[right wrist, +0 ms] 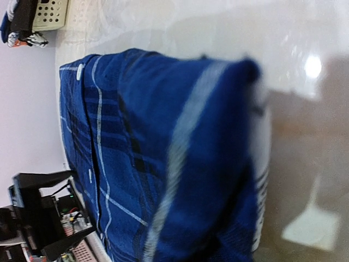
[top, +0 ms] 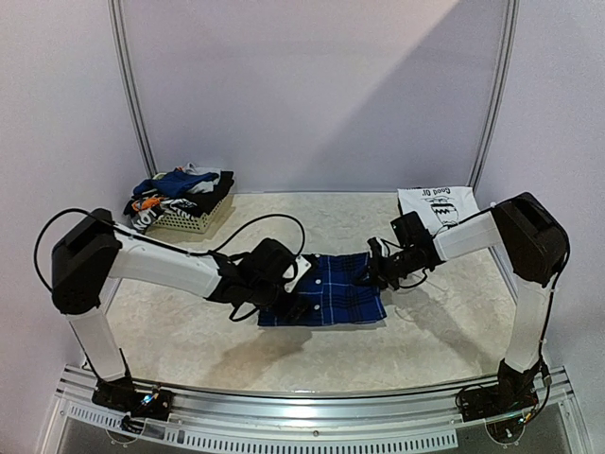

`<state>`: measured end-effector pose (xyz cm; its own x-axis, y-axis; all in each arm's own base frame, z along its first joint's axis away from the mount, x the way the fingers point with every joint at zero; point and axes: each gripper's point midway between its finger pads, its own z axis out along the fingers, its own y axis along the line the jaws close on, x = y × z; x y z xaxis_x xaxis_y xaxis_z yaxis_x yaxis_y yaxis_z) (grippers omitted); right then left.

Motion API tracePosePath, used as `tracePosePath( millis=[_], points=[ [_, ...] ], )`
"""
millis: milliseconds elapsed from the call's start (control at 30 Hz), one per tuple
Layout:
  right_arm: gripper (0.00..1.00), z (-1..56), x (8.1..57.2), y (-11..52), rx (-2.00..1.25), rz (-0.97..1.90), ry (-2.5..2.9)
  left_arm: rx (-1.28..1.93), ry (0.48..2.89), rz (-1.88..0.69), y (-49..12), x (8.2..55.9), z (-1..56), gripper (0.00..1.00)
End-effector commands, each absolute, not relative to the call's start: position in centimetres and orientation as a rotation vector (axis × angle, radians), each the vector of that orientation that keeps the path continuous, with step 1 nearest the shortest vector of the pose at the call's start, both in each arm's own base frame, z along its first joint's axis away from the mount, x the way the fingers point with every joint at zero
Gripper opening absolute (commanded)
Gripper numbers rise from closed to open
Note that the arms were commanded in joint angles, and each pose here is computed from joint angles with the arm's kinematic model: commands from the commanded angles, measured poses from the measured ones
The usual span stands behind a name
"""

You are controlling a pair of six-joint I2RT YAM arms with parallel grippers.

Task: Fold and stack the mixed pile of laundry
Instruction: Place the square-folded shirt at the corner of the board.

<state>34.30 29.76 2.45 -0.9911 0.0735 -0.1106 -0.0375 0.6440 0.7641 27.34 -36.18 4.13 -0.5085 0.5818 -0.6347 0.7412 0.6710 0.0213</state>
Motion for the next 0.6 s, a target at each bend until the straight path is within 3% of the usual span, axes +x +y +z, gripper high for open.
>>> tracePosePath(
  millis=[0, 67, 567],
  points=[
    [0.0, 2.1, 35.1, 27.7, -0.059, 0.998, 2.803, 0.894, 2.223, -0.25, -33.2, 27.7, 8.3, 0.86],
    [0.0, 2.4, 35.8, 27.2, -0.082, 0.916, 2.811, 0.852, 2.212, -0.221, -32.1, 27.6, 9.4, 0.99],
    [0.0, 11.4, 44.3, 20.5, -0.218, 0.343, 2.684, 0.715, 2.169, -0.229, -26.0, 24.7, 11.1, 1.0]
  ],
)
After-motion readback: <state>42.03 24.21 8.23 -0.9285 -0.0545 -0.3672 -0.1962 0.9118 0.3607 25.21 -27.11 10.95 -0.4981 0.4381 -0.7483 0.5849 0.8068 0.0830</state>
